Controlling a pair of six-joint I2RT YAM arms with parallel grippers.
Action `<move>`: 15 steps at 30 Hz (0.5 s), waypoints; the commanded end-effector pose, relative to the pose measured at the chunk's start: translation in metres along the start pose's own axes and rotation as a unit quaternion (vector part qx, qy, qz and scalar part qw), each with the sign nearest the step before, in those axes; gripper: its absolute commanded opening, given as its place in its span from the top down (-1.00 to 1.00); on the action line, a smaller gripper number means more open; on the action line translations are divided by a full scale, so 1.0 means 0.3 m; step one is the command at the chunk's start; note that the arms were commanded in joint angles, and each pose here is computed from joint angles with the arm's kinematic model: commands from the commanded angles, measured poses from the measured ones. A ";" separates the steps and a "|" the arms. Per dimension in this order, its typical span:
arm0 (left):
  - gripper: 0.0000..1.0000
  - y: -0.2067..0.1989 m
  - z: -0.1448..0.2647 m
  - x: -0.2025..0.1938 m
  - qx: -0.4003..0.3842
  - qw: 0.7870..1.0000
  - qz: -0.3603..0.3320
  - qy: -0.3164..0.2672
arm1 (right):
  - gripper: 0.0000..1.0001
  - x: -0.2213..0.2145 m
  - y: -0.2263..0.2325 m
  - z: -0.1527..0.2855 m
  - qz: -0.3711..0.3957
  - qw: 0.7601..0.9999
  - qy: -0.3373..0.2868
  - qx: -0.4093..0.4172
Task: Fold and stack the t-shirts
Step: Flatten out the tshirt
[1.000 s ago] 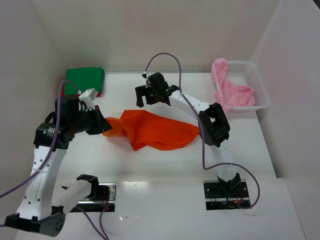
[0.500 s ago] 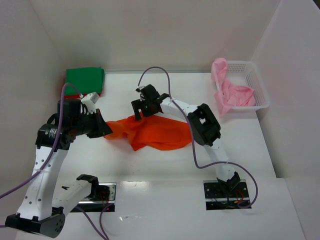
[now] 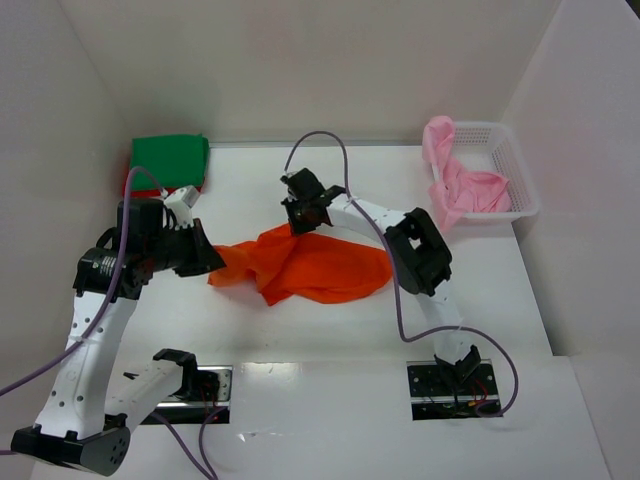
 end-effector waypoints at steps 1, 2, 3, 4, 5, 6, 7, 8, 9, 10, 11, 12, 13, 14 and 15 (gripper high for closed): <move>1.00 -0.007 -0.009 0.028 -0.009 1.000 -0.004 -0.016 | 0.99 0.178 0.068 0.276 -0.001 0.995 -0.104 -0.003; 1.00 -0.003 -0.017 0.025 -0.009 1.000 -0.004 -0.015 | 0.99 0.200 0.074 0.355 -0.007 0.992 -0.127 -0.004; 1.00 -0.003 -0.017 0.025 -0.009 1.000 -0.004 -0.015 | 0.99 0.227 0.088 0.407 -0.014 0.989 -0.146 0.000; 1.00 0.000 -0.025 0.025 -0.009 1.000 -0.001 -0.010 | 0.99 0.213 0.072 0.435 -0.015 0.989 -0.150 -0.006; 1.00 0.000 -0.025 0.025 -0.009 1.000 -0.001 -0.010 | 0.99 0.244 0.095 0.534 -0.030 0.983 -0.181 0.008; 1.00 0.002 -0.033 0.033 -0.009 1.000 -0.002 -0.011 | 0.99 0.247 0.096 0.576 -0.036 0.980 -0.195 0.011; 1.00 0.009 -0.046 0.024 -0.008 1.000 0.002 -0.002 | 0.99 0.212 0.061 0.588 -0.044 0.980 -0.194 -0.004; 1.00 0.009 -0.046 0.024 -0.008 1.000 0.002 -0.002 | 0.99 0.202 0.056 0.622 -0.066 0.977 -0.201 -0.003; 1.00 0.021 -0.057 0.031 0.001 1.000 0.002 -0.002 | 0.99 0.206 0.072 0.724 -0.081 0.971 -0.226 0.019; 1.00 0.028 -0.073 0.020 0.002 1.000 0.007 0.009 | 0.99 0.137 0.032 0.712 -0.093 0.973 -0.212 0.011; 1.00 0.038 -0.084 0.027 0.007 1.000 0.007 0.009 | 0.99 0.128 0.050 0.806 -0.122 0.964 -0.233 0.042; 1.00 0.041 -0.089 0.019 0.008 1.000 0.009 0.013 | 0.99 0.093 0.047 0.828 -0.135 0.962 -0.230 0.056; 1.00 0.043 -0.098 0.028 0.008 1.000 0.008 0.011 | 0.96 -0.007 0.001 0.790 -0.147 0.968 -0.199 0.049; 1.00 0.048 -0.106 0.024 0.008 1.000 0.003 0.012 | 0.96 -0.049 0.004 0.801 -0.159 0.967 -0.187 0.067; 1.00 0.047 -0.115 0.029 0.003 1.000 0.003 0.012 | 0.93 -0.097 -0.008 0.808 -0.187 0.964 -0.173 0.072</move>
Point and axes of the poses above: each gripper's point midway between its finger pads, its own z axis back along the fingers, its own y axis along the line the jaws close on, x = y × z, the point moved 2 cm from there along z, back along the fingers, and after that the axes turned 14 degrees about -z, right-handed, at the moved point
